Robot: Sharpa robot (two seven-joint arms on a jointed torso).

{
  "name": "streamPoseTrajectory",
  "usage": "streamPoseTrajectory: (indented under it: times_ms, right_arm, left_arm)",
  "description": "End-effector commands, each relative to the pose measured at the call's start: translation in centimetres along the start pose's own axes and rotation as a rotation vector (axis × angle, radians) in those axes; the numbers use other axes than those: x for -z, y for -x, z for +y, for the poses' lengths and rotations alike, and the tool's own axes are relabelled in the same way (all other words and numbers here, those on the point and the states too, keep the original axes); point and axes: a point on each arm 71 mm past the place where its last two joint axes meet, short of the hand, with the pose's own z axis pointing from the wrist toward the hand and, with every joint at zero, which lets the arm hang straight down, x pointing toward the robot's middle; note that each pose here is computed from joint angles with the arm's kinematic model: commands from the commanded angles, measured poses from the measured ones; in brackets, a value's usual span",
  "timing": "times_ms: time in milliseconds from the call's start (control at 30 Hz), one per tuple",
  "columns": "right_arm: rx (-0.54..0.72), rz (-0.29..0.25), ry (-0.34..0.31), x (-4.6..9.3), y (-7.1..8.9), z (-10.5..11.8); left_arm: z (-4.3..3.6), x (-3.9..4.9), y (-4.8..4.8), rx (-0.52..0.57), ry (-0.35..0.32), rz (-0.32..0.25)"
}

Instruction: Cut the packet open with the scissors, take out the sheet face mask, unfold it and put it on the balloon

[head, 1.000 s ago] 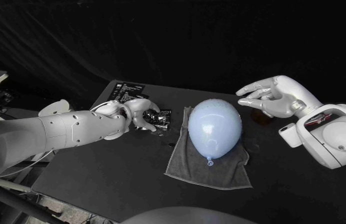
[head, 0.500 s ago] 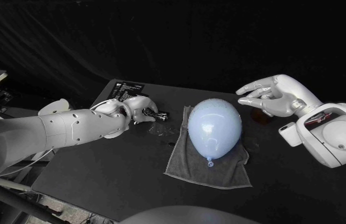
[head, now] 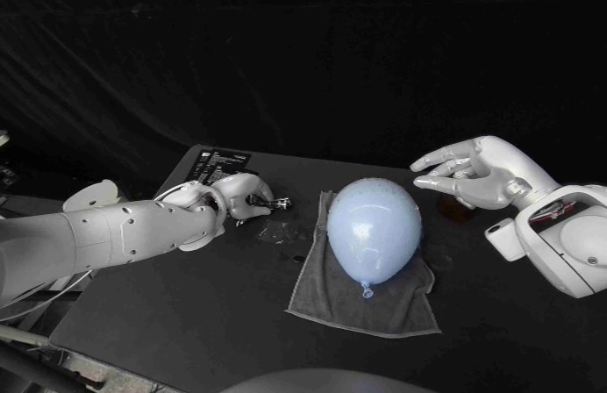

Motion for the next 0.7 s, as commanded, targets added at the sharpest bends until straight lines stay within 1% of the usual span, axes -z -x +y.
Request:
streamPoseTrajectory:
  times_ms: [33,167,200,300,367,433,567,633,667,700]
  right_arm:
    - [0.007,-0.001,0.008,0.0,0.0,0.0]
    - [0.012,-0.011,0.004,-0.1,0.2,-0.3]
    - [0.015,-0.015,0.003,-0.1,0.3,-0.4]
    - [0.020,-0.025,-0.001,-0.2,0.5,-0.6]
    - [0.024,-0.031,-0.004,-0.3,0.7,-0.8]
    - [0.028,-0.038,-0.006,-0.4,0.8,-1.0]
    - [0.036,-0.051,-0.006,-0.7,1.2,-1.2]
    - [0.040,-0.056,-0.005,-0.9,1.3,-1.2]
    - [0.044,-0.060,-0.004,-1.0,1.5,-1.1]
    - [0.046,-0.062,-0.003,-1.1,1.6,-1.1]
  left_arm:
    - [-0.52,0.42,-1.64,0.125,-0.038,0.052]
    - [-1.27,0.22,-0.68,0.200,-0.079,-0.002]
    - [-1.65,0.13,-0.23,0.233,-0.094,-0.019]
    - [-2.55,-0.12,0.88,0.295,-0.124,-0.045]
    - [-3.21,-0.35,1.80,0.335,-0.144,-0.061]
    - [-4.02,-0.60,2.95,0.383,-0.168,-0.078]
    - [-5.68,-0.94,4.71,0.463,-0.217,-0.091]
    - [-6.41,-1.06,5.27,0.513,-0.235,-0.091]
    - [-6.93,-1.13,5.55,0.554,-0.247,-0.088]
    - [-7.18,-1.15,5.66,0.575,-0.252,-0.086]
